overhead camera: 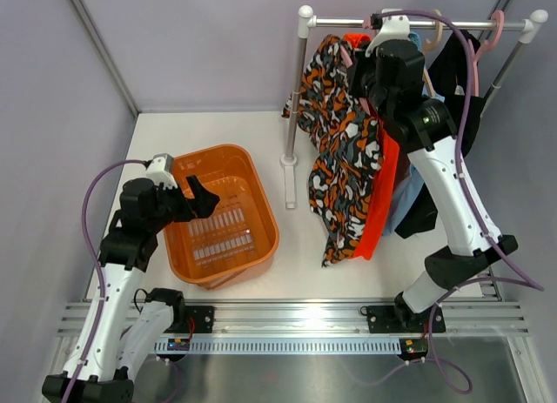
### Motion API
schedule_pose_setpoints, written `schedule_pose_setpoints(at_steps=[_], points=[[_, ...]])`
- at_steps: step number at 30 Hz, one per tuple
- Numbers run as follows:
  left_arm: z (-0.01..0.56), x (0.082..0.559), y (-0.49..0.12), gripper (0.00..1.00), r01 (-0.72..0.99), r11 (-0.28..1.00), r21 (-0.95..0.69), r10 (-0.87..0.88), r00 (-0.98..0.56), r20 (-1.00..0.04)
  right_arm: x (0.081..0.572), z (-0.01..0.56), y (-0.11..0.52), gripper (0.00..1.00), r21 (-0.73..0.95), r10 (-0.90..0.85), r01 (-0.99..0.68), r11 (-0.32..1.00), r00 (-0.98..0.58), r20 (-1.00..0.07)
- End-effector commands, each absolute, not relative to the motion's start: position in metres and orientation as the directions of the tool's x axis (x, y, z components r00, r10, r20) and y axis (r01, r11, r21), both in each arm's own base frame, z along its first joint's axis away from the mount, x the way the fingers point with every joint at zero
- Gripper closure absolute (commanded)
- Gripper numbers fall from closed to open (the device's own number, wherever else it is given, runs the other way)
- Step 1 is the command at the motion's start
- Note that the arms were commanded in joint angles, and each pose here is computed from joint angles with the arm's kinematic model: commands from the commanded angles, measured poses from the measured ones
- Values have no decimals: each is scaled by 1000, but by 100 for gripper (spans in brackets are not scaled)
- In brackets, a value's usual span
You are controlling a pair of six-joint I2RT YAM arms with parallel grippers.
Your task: Remove the shorts from the hanger
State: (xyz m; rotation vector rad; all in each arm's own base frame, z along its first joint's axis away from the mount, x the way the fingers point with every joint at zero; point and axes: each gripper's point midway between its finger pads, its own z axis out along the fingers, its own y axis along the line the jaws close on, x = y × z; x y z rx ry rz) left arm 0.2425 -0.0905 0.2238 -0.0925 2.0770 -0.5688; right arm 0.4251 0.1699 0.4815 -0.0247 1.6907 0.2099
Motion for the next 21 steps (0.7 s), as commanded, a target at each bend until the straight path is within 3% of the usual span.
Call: schedule_pose_setpoints(at_steps=[1,12,21], points=[[273,248,-108,1,312,843,-438,-271,-459,-846,387,475,170,100,189,150,-200,961,-194,-969],[331,245,-175,1,511,721,-467,-246,-442,-863,294,396,174,100,249,143,-257,934,-369,-918],[374,258,-259,1,521,689,-504,-287,-443,-849,239,375,181,100,238,113,-278,930,-400,-909]])
